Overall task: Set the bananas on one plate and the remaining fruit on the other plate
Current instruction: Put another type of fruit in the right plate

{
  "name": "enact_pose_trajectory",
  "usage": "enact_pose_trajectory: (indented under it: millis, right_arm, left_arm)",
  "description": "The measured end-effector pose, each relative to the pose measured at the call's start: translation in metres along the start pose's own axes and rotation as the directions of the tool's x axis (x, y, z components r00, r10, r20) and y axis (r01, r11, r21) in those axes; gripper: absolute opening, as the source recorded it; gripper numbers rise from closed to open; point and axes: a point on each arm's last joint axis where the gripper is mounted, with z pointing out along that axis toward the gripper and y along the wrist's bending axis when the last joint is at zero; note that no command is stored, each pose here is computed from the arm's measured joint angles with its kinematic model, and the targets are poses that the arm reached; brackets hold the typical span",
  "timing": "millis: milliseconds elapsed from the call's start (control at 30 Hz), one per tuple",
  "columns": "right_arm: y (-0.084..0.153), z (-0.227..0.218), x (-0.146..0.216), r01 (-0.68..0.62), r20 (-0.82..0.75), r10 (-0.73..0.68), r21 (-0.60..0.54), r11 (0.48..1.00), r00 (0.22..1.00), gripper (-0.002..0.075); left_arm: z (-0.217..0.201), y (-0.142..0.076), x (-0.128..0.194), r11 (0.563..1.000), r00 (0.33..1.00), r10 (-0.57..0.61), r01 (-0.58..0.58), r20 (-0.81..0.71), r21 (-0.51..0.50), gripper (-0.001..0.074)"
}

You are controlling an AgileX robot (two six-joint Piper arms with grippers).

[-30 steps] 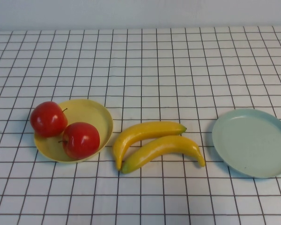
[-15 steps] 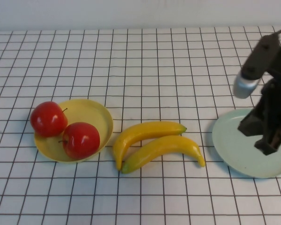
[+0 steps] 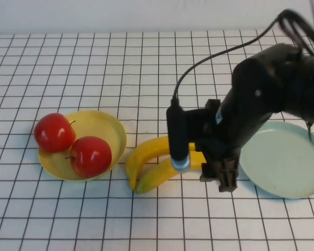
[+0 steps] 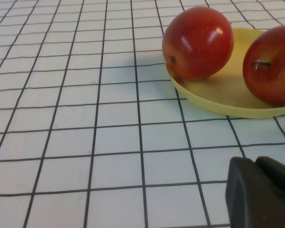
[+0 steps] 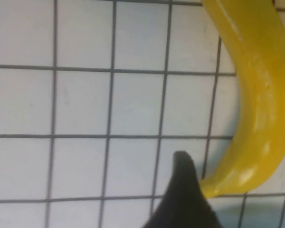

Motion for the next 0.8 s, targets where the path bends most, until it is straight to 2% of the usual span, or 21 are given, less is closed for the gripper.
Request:
enact_pose_trajectory:
  millis: [133,533,667,800]
  right_arm:
    - [-0.004,0.025,-0.013,0.120,-0.006,-0.120,0.058,0.991,0.993,0.0484]
    - [-0.012,0.079,-0.019,0.161,-0.012,-0.160,0.077,0.984,0.987,0.0498]
    - [-0.018,0.086,-0.022,0.167,0.007,-0.169,0.121,0.978,0.986,0.0482]
    - [-0.021,0.093,-0.024,0.175,0.018,-0.179,0.154,0.973,0.984,0.0423]
  left_arm:
    - [0.000,0.000,0.000,1.000,1.000,0.000,0.000,0.000,0.000,-0.0004]
    - [0.000,0.000,0.000,1.000,1.000,0.000,0.000,0.000,0.000,-0.0004]
    - [0.000,0.000,0.000,1.000,1.000,0.000,0.000,0.000,0.000,-0.0004]
    - [0.000,0.000,0.000,1.000,1.000,0.000,0.000,0.000,0.000,-0.0004]
